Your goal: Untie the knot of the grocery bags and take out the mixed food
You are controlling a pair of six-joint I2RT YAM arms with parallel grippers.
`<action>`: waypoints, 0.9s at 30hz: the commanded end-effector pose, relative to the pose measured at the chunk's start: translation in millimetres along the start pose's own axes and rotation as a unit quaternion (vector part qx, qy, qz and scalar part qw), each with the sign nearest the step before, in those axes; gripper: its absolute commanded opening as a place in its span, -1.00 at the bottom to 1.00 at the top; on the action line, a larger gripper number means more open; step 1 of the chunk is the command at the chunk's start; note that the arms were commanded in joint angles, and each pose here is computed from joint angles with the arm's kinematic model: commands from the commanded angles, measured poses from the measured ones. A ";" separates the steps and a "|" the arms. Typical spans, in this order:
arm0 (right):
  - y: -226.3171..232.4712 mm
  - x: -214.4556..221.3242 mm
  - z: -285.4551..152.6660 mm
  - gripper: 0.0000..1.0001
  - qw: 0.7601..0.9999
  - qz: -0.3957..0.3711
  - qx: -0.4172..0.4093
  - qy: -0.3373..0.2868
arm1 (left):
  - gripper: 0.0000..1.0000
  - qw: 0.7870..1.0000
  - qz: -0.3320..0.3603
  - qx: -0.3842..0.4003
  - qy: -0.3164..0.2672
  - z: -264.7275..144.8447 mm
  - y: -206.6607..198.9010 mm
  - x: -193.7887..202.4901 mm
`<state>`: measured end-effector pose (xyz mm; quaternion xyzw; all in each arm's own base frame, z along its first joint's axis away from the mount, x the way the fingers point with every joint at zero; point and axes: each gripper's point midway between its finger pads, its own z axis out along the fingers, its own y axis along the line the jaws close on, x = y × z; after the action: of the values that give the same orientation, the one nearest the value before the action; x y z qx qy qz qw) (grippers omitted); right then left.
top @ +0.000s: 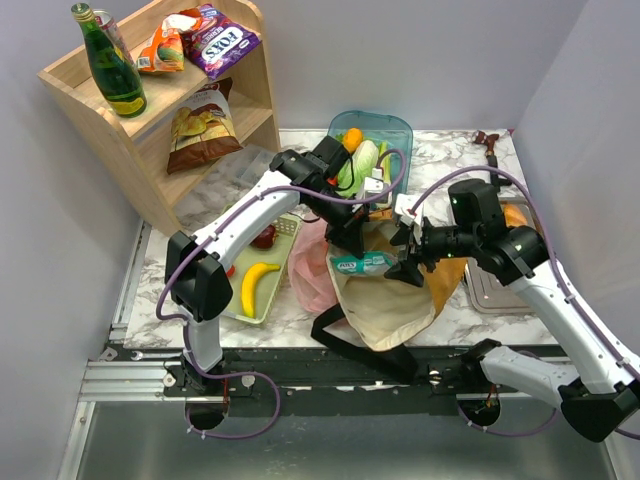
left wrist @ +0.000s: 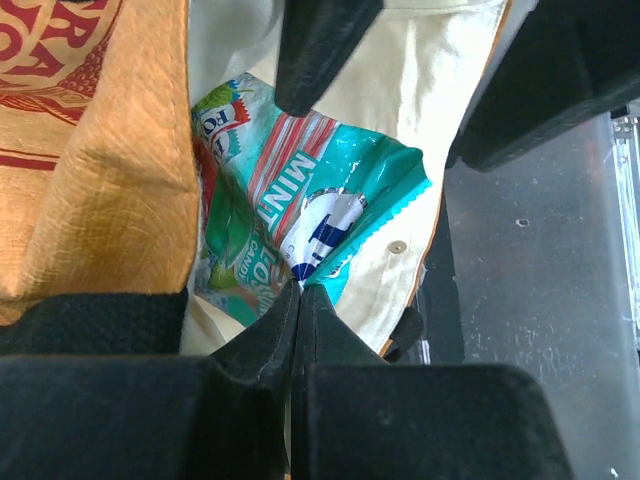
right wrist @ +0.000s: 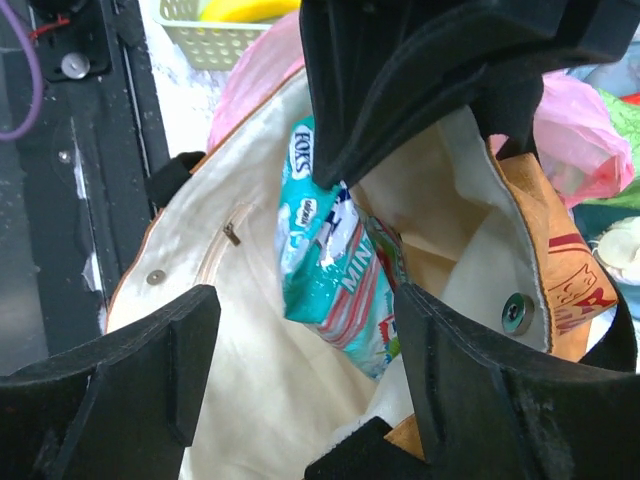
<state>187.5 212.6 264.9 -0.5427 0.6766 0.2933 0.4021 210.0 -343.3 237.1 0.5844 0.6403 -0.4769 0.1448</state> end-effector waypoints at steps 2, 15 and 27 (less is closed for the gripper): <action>-6.3 14.5 5.4 0.55 0.999 -0.042 0.010 0.011 | -1.00 0.999 0.012 0.034 -0.034 -9.5 -20.2 -18.7; -6.8 14.0 21.4 -0.19 0.998 -0.068 -0.015 -0.005 | -1.00 0.997 -0.001 0.063 -0.054 -16.4 -33.8 -42.5; -5.3 3.2 7.8 -0.99 1.000 -0.022 0.015 -0.014 | 0.97 0.988 0.117 -0.045 -0.090 -42.5 -42.8 -23.7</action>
<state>195.1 213.1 243.5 -0.5638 0.6626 0.2745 0.4096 195.5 -314.0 268.3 0.5624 0.6303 -0.5063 0.1732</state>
